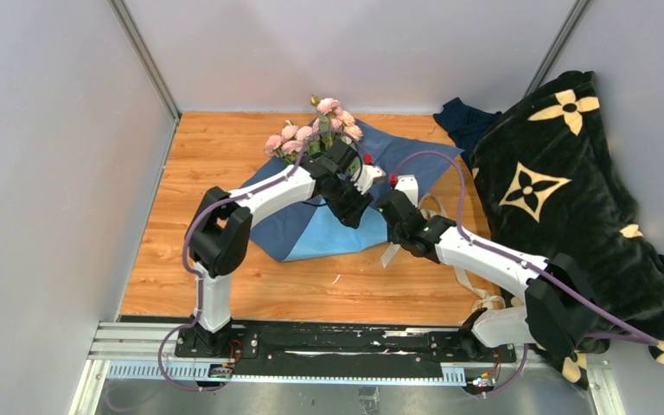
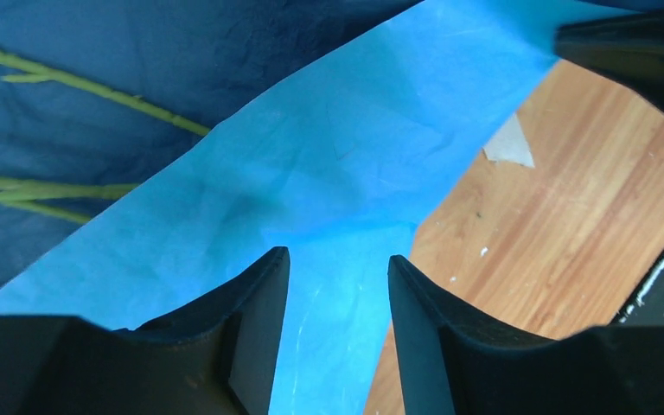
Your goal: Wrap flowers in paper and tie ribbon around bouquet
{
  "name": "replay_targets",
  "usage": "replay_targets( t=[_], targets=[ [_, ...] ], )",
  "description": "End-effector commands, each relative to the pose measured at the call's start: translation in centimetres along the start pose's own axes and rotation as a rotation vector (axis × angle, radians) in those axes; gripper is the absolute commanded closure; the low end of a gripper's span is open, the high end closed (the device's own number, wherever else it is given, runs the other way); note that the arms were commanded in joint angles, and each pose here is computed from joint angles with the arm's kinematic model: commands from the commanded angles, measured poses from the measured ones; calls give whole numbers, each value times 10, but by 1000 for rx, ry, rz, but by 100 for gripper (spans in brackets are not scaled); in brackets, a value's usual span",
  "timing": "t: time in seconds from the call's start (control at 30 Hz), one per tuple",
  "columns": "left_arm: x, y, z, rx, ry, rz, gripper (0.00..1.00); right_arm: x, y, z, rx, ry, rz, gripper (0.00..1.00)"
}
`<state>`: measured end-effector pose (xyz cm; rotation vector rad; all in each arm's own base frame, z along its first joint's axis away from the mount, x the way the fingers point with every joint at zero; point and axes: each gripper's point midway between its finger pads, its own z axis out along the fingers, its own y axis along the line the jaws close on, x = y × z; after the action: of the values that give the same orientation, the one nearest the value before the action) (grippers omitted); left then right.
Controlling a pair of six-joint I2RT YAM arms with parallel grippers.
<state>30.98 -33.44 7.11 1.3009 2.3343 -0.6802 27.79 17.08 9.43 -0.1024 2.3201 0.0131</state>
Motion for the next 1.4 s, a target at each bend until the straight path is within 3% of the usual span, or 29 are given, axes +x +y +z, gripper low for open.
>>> replay_targets(
  t=[0.0,0.17,0.3,0.53,0.67,0.77,0.87,0.9,1.0,1.03,1.17,1.37],
  targets=[
    [8,10,-36,-31,2,-24,50,-20,5,-7,-3,-55,-94,100],
    [51,44,-40,-76,39,-153,53,-25,15,-8,2,-71,-197,100],
    [68,55,-19,-80,60,-169,52,-32,38,-9,-11,-100,-351,100],
    [83,73,10,-91,132,-199,52,-41,109,-22,-156,-210,-788,100],
    [87,78,11,-90,133,-217,52,-33,143,-22,-222,-239,-936,100],
    [87,81,6,-101,130,-217,52,-44,135,-18,-127,-235,-830,100],
    [85,84,2,-116,116,-202,51,-59,92,-18,-13,-217,-570,99],
    [84,84,2,-118,113,-199,51,-56,79,-17,-34,-196,-456,94],
    [84,85,4,-112,116,-201,51,-31,60,-11,-236,-126,-139,57],
    [84,85,5,-109,119,-203,51,-10,53,-6,-298,-88,-62,52],
    [86,84,6,-107,125,-200,51,5,56,-19,-511,-151,156,39],
    [85,85,3,-117,121,-194,51,15,55,-24,-543,-155,355,33]
  ],
)
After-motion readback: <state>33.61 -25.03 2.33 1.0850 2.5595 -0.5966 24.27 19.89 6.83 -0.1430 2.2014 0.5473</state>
